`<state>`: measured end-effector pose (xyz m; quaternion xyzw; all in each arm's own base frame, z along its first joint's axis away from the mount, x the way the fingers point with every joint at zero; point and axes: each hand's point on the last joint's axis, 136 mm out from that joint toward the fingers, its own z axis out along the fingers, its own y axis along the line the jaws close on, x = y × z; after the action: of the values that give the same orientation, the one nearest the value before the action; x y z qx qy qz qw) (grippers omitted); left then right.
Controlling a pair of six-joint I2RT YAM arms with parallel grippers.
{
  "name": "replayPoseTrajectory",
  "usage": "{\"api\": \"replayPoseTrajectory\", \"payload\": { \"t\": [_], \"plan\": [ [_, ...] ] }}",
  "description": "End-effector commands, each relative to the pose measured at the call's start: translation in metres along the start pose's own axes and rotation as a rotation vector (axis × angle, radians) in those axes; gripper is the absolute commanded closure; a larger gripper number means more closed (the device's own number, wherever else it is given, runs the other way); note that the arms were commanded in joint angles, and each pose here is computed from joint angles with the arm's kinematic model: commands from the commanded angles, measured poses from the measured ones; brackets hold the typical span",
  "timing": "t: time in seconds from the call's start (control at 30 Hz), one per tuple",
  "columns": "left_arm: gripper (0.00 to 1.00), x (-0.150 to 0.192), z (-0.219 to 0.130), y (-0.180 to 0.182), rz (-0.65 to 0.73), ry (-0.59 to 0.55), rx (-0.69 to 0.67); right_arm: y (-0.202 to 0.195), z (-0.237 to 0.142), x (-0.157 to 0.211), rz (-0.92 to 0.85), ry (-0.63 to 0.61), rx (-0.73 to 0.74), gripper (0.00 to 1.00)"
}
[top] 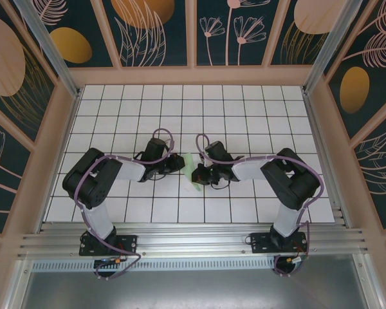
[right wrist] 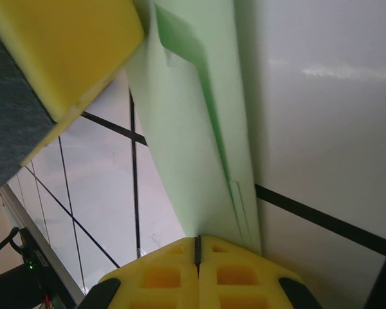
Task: Fold a paper plane with a square sheet of paper (pick it up from the middle)
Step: Fold the wing for the fifth time at the center of the table.
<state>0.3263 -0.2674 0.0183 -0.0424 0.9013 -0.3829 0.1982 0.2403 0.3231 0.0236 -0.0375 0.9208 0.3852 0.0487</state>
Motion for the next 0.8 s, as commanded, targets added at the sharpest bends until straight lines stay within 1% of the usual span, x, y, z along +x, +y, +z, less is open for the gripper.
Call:
{"api": "replayPoseTrajectory", "payload": {
  "t": [0.0,0.23,0.33,0.43,0.53,0.77],
  "plan": [
    [0.85,0.012,0.007,0.026,-0.011,0.039,-0.088,0.026,-0.005,-0.014,-0.031,-0.03,-0.043,1.0],
    [0.84,0.012,0.01,0.023,-0.016,0.051,-0.071,0.032,0.015,-0.028,-0.035,-0.001,-0.042,1.0],
    [0.84,0.011,0.01,0.021,-0.015,0.05,-0.068,0.021,0.029,-0.029,-0.016,0.028,0.002,1.0],
    [0.84,0.011,0.01,0.022,-0.016,0.049,-0.076,0.0,0.036,-0.026,0.011,0.037,0.077,1.0],
    [0.84,0.01,0.009,0.023,-0.017,0.046,-0.082,-0.016,0.037,-0.016,0.031,0.056,0.122,1.0],
    [0.85,0.009,0.01,0.03,-0.026,0.038,-0.12,-0.014,0.023,0.003,0.004,0.072,0.128,1.0]
  ]
}}
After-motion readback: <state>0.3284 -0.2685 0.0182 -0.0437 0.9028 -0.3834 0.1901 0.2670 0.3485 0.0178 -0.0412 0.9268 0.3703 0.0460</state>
